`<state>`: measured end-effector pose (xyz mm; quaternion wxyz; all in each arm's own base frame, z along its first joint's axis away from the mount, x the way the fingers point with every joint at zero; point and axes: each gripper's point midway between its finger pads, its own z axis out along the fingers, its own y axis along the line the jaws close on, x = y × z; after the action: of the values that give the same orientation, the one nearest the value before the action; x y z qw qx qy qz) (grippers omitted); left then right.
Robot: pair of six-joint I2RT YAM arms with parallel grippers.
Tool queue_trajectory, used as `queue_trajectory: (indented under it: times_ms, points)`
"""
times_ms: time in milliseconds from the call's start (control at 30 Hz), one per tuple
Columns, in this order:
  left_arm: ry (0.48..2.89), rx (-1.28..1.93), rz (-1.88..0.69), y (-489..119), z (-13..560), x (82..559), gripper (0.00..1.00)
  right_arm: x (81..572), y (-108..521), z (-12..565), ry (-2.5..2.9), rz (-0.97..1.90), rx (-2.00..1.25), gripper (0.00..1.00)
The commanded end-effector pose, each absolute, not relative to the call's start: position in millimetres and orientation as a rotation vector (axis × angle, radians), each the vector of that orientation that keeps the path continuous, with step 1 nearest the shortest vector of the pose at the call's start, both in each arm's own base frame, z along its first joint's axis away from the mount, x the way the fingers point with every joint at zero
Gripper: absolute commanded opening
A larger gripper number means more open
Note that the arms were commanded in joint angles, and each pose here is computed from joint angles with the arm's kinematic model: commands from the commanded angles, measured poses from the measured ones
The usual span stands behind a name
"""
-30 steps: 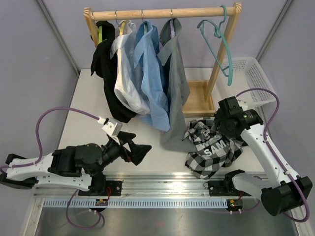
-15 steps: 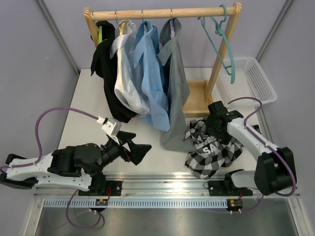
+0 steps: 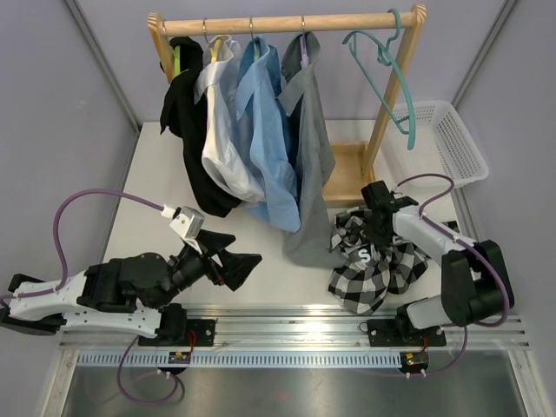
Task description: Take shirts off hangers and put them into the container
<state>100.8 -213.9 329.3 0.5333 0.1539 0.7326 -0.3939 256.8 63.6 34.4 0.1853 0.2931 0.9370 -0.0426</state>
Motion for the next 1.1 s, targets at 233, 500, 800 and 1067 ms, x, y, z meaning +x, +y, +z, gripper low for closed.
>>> queue_trajectory:
  times_ms: [233, 500, 800, 1067]
  points:
    - [1.738, 0.356, -0.969, -220.8, 334.9, 98.8, 0.96, 245.9, -7.0, 248.8, 2.007, -0.133, 0.834, 0.0]
    - [1.737, 0.362, -0.972, -223.4, 337.4, 98.0, 0.96, 232.2, -37.5, 377.2, 1.734, -0.149, 0.82, 0.0]
    - [1.736, 0.364, -0.969, -222.5, 337.0, 98.3, 0.96, 253.4, -57.9, 457.5, 1.496, -0.24, 0.841, 0.0]
    - [1.743, 0.369, -0.968, -220.7, 335.0, 97.5, 0.96, 299.3, -66.4, 504.2, 1.359, -0.361, 0.814, 0.0]
